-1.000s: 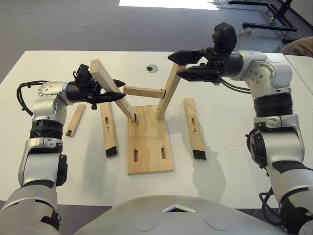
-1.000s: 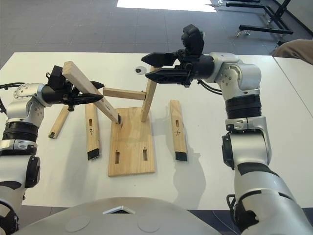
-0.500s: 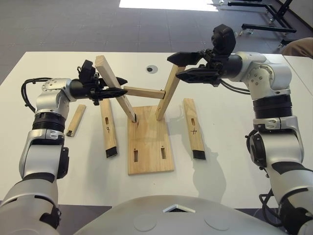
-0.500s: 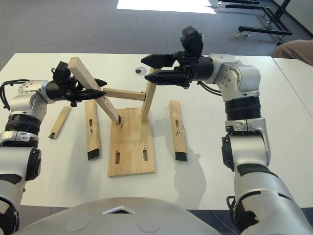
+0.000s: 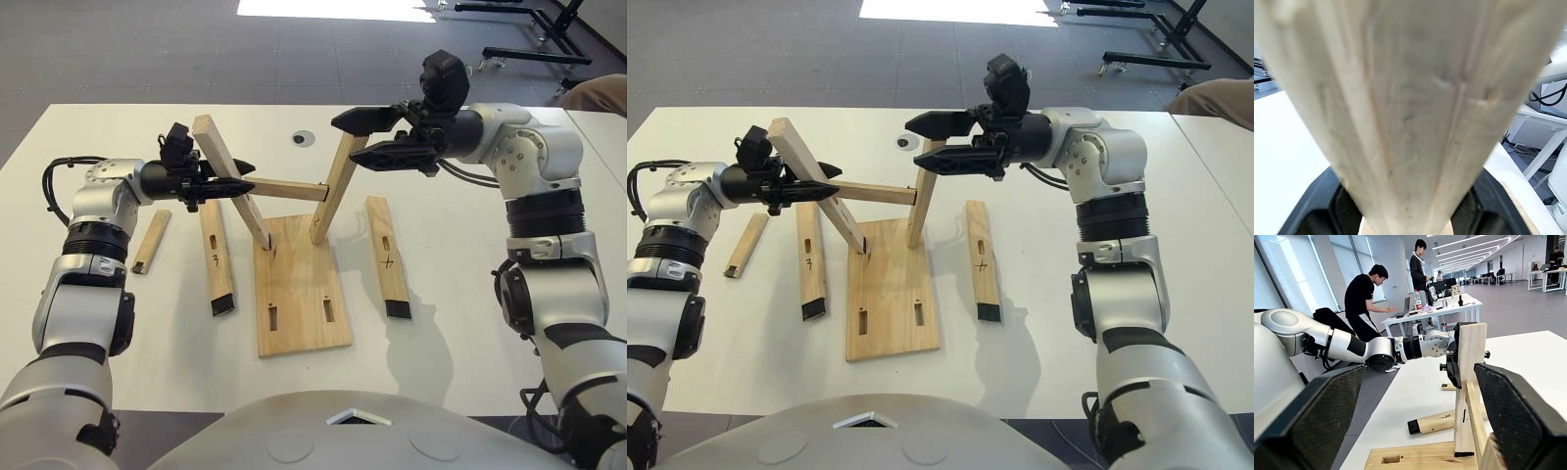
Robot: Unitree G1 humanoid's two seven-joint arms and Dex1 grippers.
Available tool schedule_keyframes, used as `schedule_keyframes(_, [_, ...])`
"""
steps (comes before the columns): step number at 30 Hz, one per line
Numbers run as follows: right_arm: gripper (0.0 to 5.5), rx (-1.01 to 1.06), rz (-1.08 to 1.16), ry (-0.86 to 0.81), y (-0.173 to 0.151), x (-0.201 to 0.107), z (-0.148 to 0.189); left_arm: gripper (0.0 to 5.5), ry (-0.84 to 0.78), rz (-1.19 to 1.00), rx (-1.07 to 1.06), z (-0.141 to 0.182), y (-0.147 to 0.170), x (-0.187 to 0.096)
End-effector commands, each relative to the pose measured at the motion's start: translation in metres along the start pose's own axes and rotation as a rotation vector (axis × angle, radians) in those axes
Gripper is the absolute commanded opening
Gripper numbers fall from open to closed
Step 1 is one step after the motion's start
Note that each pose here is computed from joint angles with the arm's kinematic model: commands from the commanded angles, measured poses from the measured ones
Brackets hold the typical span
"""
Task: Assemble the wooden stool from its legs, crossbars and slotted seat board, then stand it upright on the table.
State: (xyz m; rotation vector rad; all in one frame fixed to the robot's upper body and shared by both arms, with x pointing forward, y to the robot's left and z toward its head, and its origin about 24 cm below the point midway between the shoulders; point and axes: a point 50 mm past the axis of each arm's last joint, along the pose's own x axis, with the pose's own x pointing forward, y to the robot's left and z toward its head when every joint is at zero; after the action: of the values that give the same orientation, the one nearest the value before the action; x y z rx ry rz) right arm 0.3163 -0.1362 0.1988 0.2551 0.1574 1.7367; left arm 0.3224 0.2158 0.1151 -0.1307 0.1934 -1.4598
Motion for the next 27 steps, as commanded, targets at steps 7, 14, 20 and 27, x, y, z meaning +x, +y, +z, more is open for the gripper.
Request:
schedule_keyframes(7, [4.08, 0.08, -0.012, 0.121, -0.005, 0.02, -0.022, 2.02, 0.13, -0.033, -0.031, -0.022, -0.003, 0.007])
schedule_keyframes(14, [4.08, 0.021, -0.021, 0.076, -0.003, 0.024, -0.011, 2.02, 0.161, -0.062, -0.026, -0.027, -0.007, 0.011])
schedule_keyframes(20, [4.08, -0.108, 0.011, -0.052, 0.013, 0.037, 0.021, 2.02, 0.168, -0.059, -0.023, -0.027, -0.007, 0.009])
schedule_keyframes(27, [4.08, -0.492, -0.306, -0.102, 0.022, 0.057, 0.052, 2.02, 0.174, -0.063, -0.031, -0.028, -0.01, 0.007])
